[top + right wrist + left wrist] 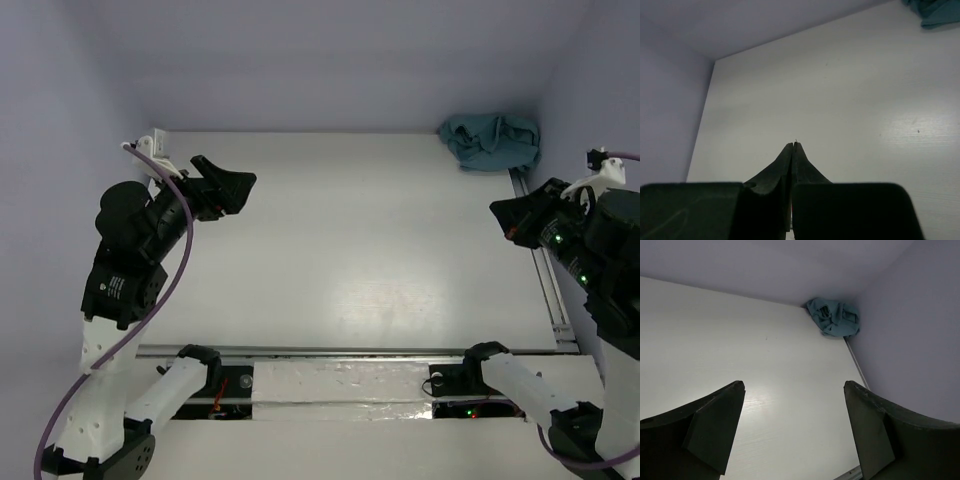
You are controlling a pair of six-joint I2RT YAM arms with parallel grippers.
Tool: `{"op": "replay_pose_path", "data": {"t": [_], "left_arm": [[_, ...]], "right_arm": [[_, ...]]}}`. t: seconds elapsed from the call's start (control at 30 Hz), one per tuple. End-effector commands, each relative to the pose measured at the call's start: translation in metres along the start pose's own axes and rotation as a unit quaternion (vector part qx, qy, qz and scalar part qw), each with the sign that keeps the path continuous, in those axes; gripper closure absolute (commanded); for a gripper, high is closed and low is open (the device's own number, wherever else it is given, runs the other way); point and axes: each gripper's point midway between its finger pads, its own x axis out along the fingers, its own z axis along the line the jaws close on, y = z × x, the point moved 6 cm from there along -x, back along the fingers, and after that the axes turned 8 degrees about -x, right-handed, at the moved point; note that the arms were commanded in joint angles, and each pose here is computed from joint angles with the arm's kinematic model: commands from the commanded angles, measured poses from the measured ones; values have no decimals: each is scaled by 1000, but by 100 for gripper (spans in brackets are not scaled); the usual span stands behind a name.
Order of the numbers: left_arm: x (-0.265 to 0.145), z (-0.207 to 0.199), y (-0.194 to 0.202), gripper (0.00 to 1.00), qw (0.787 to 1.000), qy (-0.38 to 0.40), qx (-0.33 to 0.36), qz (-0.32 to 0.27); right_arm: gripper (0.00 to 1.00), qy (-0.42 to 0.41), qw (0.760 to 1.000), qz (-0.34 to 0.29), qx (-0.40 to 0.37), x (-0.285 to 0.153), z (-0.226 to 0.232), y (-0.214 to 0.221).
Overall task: Fold and stack the t-shirts
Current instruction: Grab crumpled tshirt from the corner of the board with the right arm
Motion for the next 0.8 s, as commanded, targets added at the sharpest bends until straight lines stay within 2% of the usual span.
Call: {"op": "replay_pose_path", "data": {"t": [0.0, 0.07, 0.1, 0.17, 0.2, 0.23, 0.3, 0.37, 0.47, 0.5, 0.57, 0.67, 0.7, 0.77], "left_arm": [[-5, -10, -10, 23, 999, 34, 19, -32], [-2, -1, 2, 35, 999, 30, 17, -18], [-3, -2, 2, 35, 999, 33, 15, -16], [2, 6, 13, 55, 1000, 30, 3, 2], [5, 12, 20, 74, 1000, 22, -6, 11], [5, 14, 24, 83, 1000, 22, -10, 18], [6, 25, 33, 100, 999, -1, -19, 27], [2, 34, 44, 100, 998, -22, -25, 44], [-9, 50, 58, 100, 996, -61, -26, 57], [-12, 53, 61, 100, 996, -69, -24, 58], [-18, 61, 64, 100, 994, -91, -12, 59], [-19, 66, 63, 100, 993, -106, 3, 59], [-18, 65, 62, 100, 993, -103, 6, 56], [-11, 63, 61, 100, 994, -97, 7, 56]], "right_arm": [[100, 12, 1000, -9, -5, 19, -2, -1], [100, 57, 998, 1, -14, 42, -13, 5], [100, 60, 998, 8, -14, 50, -13, 5], [100, 112, 993, 31, -22, 79, -26, 17], [100, 125, 991, 34, -26, 102, -27, 18], [100, 148, 988, 42, -34, 119, -35, 26], [100, 175, 984, 20, -26, 151, -50, 19], [100, 175, 983, 55, -6, 193, -70, 31], [100, 211, 975, 58, 31, 243, -117, 34], [100, 213, 976, 39, 31, 258, -127, 30], [100, 234, 969, 63, 45, 289, -153, 41], [100, 243, 967, 66, 36, 301, -158, 35], [100, 245, 968, 45, 34, 300, -161, 27], [100, 237, 970, 43, 35, 302, -160, 30]]}}
